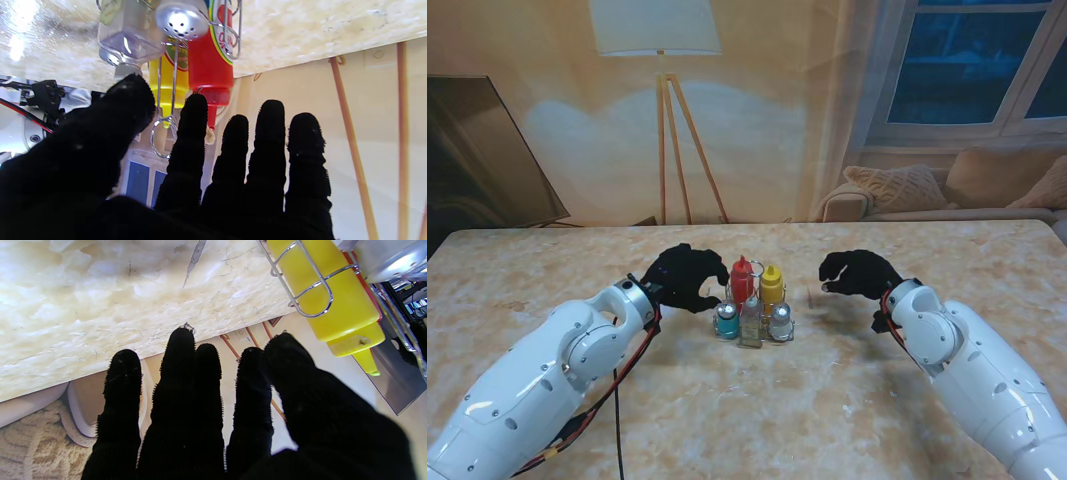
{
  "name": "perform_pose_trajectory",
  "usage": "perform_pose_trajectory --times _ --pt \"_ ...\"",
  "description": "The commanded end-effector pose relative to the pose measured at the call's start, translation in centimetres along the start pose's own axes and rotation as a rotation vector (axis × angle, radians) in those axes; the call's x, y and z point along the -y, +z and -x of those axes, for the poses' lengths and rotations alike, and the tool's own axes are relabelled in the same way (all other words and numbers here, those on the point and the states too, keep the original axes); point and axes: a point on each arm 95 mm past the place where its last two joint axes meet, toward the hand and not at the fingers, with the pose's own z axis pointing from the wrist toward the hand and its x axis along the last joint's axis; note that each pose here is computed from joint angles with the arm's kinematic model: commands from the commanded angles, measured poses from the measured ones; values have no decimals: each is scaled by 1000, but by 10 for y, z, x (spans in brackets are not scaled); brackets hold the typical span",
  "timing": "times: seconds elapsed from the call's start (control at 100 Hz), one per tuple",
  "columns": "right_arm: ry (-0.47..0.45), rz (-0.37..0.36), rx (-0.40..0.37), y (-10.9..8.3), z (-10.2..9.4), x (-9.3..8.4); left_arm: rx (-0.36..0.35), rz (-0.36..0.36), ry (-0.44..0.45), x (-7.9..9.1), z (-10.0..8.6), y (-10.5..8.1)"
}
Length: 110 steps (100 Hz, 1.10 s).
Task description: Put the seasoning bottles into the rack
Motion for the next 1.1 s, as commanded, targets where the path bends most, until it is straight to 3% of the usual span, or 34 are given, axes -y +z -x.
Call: perform_pose_trajectory --times 0.0,0.28,0.66,0.95,1.09 --pt "13 -14 -6 -2 -4 7 25 -9 -13 -1 3 -5" --pt "47 -4 -18 -7 -8 7 133 -73 -83 -6 14 -18" --pt "83 14 -25 -14 -19 7 291 -113 -204 -40 28 -27" --pt "89 24 -23 -21 -25 7 365 -136 -326 -64 34 -21" --pt "86 22 -23 -21 -25 6 358 -136 -336 -64 37 -16"
